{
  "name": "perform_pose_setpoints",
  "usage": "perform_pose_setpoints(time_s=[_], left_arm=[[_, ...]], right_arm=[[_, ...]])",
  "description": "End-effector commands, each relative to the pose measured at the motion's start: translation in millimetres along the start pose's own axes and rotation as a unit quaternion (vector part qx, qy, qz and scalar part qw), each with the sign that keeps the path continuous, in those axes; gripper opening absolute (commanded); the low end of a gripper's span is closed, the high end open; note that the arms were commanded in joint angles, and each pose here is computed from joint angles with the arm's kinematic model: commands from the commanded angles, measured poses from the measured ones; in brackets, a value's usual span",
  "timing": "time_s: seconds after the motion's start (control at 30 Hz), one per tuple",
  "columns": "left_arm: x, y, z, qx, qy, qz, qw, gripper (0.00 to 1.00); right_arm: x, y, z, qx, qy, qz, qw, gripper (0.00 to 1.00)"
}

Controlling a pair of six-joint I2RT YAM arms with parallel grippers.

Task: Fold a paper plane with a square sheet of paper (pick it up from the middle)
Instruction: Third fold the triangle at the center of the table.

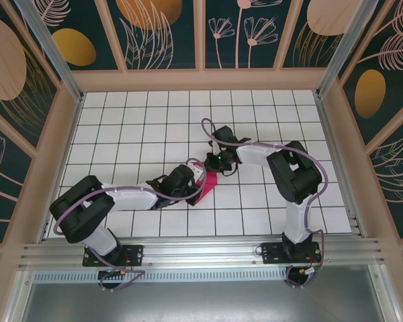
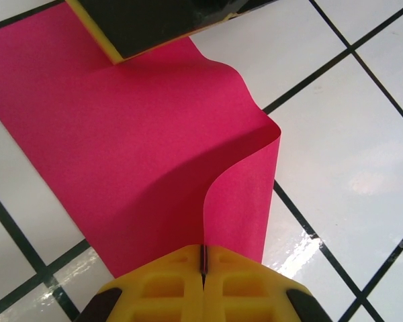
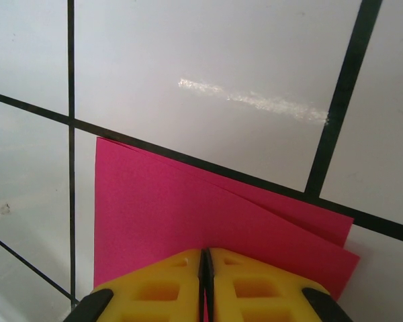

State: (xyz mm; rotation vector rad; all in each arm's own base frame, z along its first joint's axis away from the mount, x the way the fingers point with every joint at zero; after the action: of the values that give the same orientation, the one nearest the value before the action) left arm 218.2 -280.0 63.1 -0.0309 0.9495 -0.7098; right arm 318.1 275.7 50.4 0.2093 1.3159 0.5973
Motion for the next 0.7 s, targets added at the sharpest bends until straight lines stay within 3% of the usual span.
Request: perform_pose_setpoints(time_s=[0.0, 0.67], left_arm=[[1.2, -0.5, -2.5, -0.016, -0.001, -0.011, 1.0, 0.0], [-2.8, 11.0, -1.2, -0.041, -0.008, -0.016, 0.999, 0.0]], right_arm=[[13.7, -15.0, -14.8, 0.01, 0.028, -0.035, 0.999, 0.14], [15.4, -13.9, -17.4, 0.019, 0.025, -0.026, 0.999, 0.14]])
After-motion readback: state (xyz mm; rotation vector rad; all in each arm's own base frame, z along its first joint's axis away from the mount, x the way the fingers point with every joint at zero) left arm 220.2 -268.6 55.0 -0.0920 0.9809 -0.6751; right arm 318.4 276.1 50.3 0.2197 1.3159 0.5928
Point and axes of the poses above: each hand's point on the last joint's axis, 136 mm out from that joint toward the fingers, its own x axis out along the fingers, its own y axis along the line the jaws close on, z = x × y, the point moved 4 cm from there along -x, back along the fingers, and after that the axes turned 4 degrees about -x, right-handed, at the moved point
